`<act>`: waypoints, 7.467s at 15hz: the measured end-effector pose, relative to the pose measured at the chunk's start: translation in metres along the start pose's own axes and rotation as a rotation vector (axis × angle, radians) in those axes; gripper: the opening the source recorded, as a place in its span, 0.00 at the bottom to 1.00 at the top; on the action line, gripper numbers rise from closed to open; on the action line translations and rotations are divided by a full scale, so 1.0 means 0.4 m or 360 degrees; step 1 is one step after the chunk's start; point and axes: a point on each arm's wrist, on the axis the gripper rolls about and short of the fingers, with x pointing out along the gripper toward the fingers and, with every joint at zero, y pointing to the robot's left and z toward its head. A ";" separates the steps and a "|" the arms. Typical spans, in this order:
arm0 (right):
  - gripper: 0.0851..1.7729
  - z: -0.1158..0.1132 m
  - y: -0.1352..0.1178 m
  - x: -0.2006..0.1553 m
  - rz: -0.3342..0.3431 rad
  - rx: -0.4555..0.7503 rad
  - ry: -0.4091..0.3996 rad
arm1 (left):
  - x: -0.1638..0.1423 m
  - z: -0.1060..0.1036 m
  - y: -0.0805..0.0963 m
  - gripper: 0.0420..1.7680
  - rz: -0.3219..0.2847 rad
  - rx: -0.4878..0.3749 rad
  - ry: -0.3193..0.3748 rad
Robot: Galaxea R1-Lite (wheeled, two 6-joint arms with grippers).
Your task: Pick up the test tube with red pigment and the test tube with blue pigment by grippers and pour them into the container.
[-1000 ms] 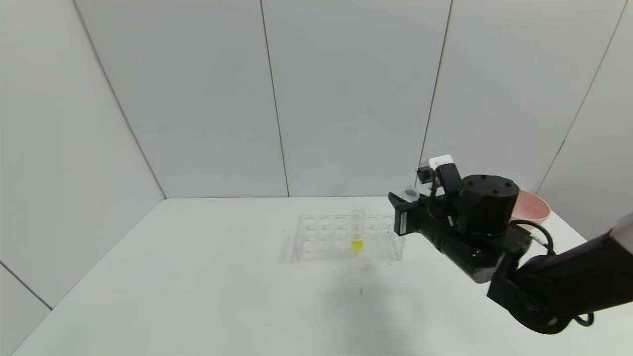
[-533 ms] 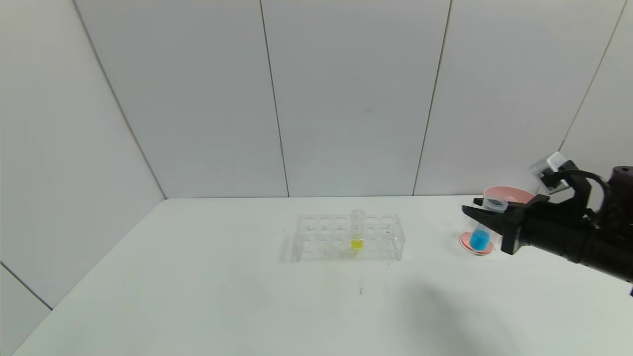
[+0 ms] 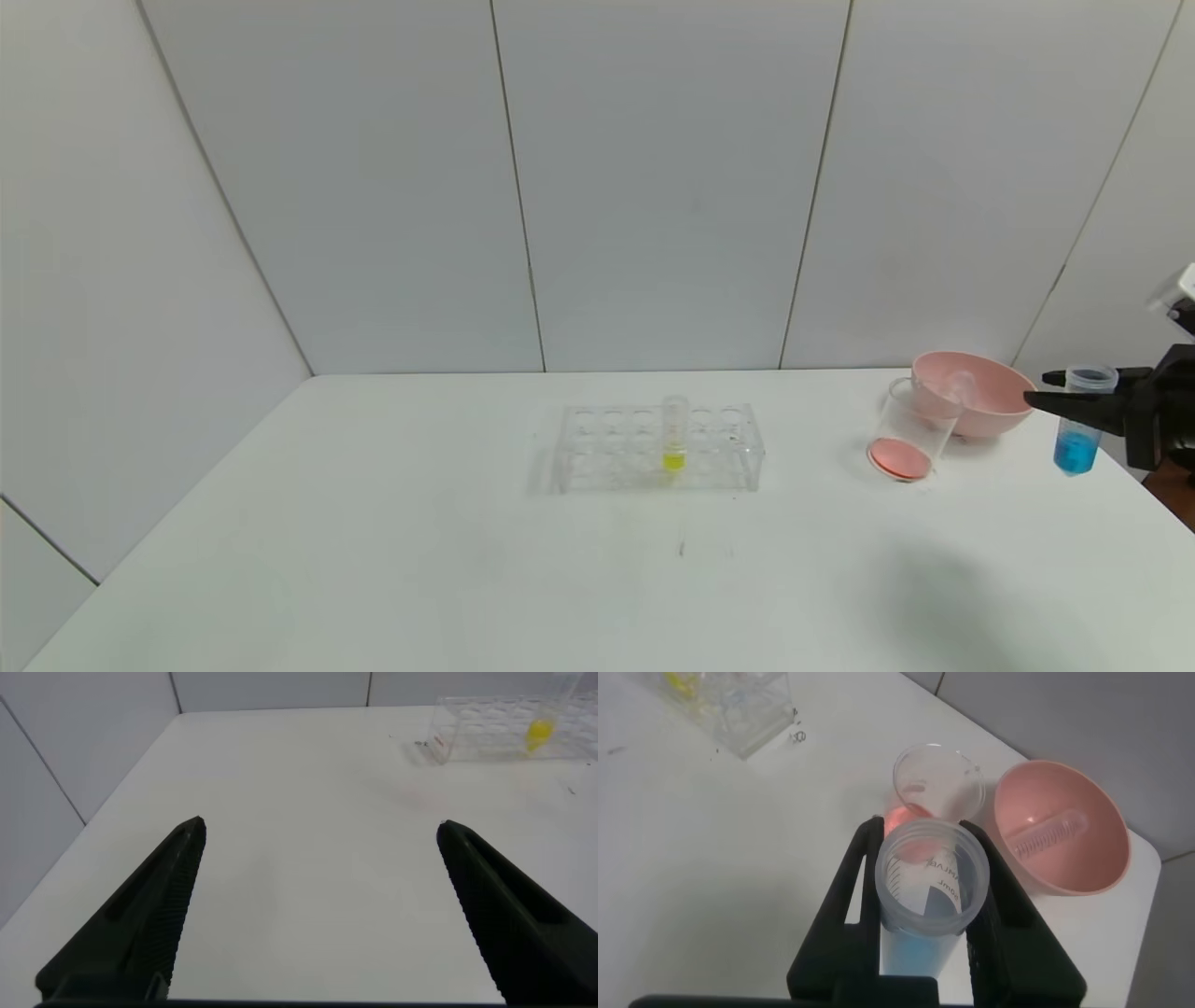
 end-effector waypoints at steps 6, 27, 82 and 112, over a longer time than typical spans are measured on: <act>0.29 0.066 -0.089 0.019 0.0149 -0.0362 0.0198 | 0.000 0.000 0.000 1.00 0.0000 0.0000 0.0001; 0.29 0.134 -0.181 0.291 0.0086 -0.0771 0.0833 | 0.000 0.000 0.000 1.00 0.0000 0.0000 0.0000; 0.29 0.204 0.010 0.413 -0.0201 -0.1731 0.1753 | 0.000 0.000 0.000 1.00 0.0000 0.0000 0.0000; 0.29 0.083 -0.003 0.269 -0.0254 0.0407 -0.0336 | 0.000 0.000 0.000 1.00 0.0000 0.0000 0.0000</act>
